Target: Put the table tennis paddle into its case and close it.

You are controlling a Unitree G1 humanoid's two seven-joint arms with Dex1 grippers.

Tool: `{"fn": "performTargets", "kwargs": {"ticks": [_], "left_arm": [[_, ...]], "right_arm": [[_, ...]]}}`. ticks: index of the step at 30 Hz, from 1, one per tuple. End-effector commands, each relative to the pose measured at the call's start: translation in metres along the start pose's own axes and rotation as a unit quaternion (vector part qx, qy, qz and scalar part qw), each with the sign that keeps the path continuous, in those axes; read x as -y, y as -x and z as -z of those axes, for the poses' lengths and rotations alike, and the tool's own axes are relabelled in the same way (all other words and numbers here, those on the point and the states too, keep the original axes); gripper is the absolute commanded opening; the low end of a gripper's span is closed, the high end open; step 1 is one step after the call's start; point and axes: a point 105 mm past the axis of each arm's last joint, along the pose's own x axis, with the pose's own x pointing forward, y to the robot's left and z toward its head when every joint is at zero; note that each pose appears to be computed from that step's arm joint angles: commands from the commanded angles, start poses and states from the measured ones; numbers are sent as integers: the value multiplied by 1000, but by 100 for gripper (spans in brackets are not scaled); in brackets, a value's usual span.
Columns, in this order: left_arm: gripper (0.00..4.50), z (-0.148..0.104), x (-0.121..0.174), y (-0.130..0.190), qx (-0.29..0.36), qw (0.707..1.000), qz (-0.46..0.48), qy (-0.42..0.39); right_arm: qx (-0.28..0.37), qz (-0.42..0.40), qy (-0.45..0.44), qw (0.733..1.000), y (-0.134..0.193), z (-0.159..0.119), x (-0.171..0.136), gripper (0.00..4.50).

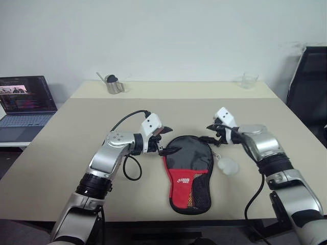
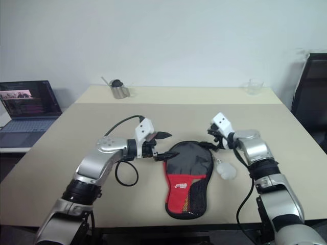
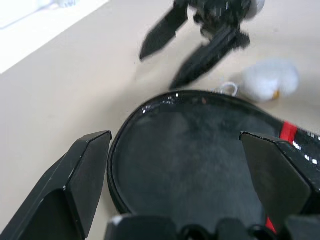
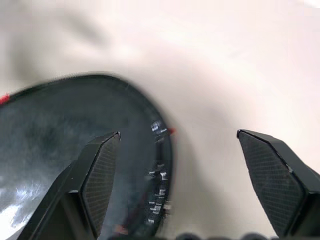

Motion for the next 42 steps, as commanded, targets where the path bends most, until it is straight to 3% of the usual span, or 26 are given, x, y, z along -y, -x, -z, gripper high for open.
{"fn": "performTargets", "kwargs": {"ticks": [1, 6, 10, 14, 23, 33, 42], "left_arm": [[450, -16, 8, -16, 24, 999, 32, -20], [450, -16, 18, -43, 37, 997, 65, -1], [450, 4, 20, -70, 29, 999, 40, 20], [450, 34, 26, -84, -1, 999, 25, 23], [450, 70, 17, -87, -31, 997, -24, 62], [450, 72, 23, -93, -41, 997, -5, 67], [450, 64, 28, -103, -16, 996, -3, 85]], "right_arm": [[13, 13, 21, 1000, 42, -11, 11, 416], [-44, 19, 31, 998, 80, 13, 9, 416], [-79, 39, 20, 996, 98, 32, 10, 416], [-86, 28, 16, 996, 104, 38, -3, 416], [-88, -13, 11, 996, 107, 44, -27, 416], [-92, -25, 7, 995, 104, 45, -34, 416], [-122, -46, -4, 991, 81, 68, -51, 416]]}}
